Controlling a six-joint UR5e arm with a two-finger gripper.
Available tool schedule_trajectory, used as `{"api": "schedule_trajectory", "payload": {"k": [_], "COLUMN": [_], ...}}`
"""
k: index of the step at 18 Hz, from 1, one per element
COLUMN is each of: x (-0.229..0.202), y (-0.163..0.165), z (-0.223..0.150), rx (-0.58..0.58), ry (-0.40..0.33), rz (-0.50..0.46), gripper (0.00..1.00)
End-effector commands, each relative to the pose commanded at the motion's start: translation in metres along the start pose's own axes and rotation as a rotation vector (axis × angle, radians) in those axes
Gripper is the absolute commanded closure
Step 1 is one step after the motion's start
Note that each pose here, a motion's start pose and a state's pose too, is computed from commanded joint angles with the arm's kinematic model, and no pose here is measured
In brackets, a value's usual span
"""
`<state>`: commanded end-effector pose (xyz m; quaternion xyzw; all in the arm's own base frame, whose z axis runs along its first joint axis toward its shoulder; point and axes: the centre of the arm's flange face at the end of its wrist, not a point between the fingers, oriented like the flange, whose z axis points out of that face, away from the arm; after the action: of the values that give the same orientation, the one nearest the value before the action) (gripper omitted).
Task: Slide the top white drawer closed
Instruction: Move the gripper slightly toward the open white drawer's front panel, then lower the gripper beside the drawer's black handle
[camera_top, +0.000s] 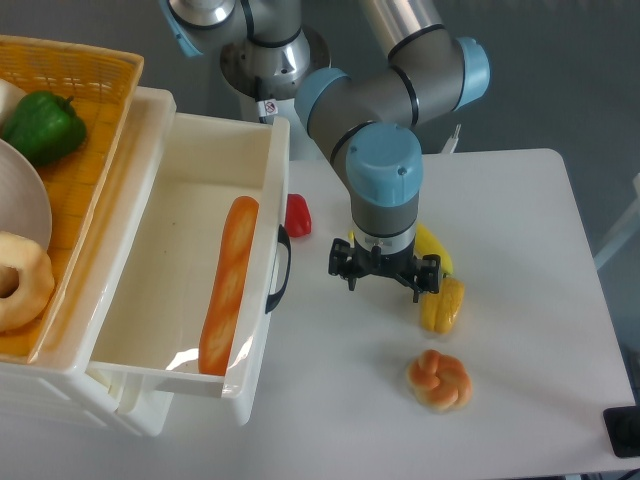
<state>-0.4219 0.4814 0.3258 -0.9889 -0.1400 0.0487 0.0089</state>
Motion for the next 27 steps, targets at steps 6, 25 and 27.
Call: {"api": "schedule_trajectory", "payload": {"k": [6,25,27], "x": [0.003,0.034,0.038], "y": [-0.003,-0.007,-0.009], "z": [0.008,0.015,0.014], "rx": [-0.002,0.0,0.001], "ry": [0.018,0.106,0.108], "rz": [-0.082,-0.099,-0.093], "gripper": [0.0,0.0,0.0]}}
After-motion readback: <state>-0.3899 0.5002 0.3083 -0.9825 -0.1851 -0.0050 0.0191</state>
